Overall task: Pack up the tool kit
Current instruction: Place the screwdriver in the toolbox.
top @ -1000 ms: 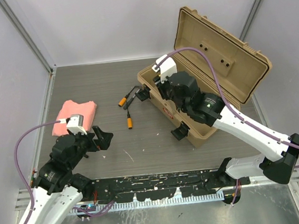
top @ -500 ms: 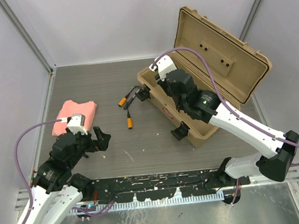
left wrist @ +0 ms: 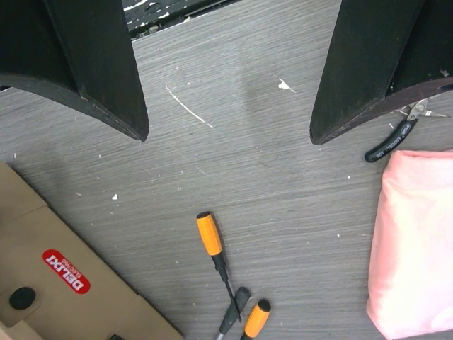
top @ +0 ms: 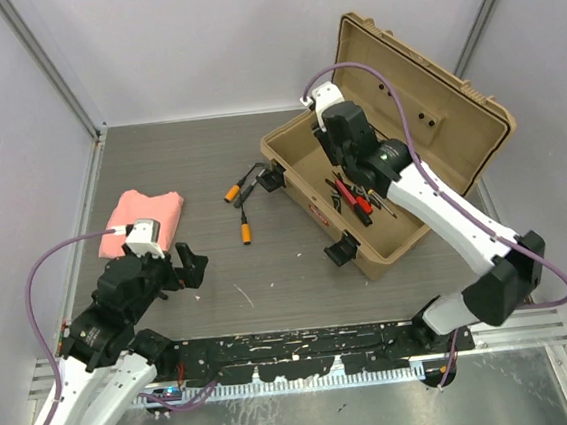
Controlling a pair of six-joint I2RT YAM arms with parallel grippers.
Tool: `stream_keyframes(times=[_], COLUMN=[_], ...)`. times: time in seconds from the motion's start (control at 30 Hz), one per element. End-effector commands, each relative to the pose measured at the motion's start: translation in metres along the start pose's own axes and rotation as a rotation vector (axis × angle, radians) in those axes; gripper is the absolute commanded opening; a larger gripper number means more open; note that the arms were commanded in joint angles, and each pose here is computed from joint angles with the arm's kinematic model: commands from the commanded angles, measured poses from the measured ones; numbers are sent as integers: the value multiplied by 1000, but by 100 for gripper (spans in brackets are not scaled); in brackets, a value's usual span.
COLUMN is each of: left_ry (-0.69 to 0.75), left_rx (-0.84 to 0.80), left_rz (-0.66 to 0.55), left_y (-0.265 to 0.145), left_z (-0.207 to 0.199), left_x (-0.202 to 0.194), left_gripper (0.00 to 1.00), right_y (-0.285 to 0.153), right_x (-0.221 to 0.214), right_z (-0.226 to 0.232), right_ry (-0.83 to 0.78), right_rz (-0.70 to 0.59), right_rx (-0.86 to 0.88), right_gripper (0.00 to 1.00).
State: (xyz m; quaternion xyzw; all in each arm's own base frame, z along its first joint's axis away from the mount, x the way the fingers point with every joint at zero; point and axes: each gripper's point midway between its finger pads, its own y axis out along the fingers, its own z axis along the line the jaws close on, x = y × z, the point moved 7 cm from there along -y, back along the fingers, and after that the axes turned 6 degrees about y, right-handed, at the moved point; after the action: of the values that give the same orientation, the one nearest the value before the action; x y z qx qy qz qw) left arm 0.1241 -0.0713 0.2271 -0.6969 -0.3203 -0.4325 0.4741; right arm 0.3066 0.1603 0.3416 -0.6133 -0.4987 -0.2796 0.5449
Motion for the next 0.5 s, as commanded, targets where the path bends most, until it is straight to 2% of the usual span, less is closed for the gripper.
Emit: stream_keyframes(times=[0.0, 0.23, 0.37, 0.47], left_ry=[24, 26, 27, 25], left_rx=[-1, -19, -20, -24], left_rz=[15, 27, 7, 2], left_y=[9, 10, 8, 7], left_z=[-1, -3, -3, -3], left_x=[2, 1, 1, 2], left_gripper=[98, 98, 98, 98], right_y=[20, 63, 82, 101], right_x=[-24, -68, -75, -86], right_z=[-6, -6, -4, -1], right_ry=[37, -25, -29, -51], right_rz=[121, 326, 319, 359], right_rx=[30, -3, -19, -21], right_gripper=[1, 2, 3, 3])
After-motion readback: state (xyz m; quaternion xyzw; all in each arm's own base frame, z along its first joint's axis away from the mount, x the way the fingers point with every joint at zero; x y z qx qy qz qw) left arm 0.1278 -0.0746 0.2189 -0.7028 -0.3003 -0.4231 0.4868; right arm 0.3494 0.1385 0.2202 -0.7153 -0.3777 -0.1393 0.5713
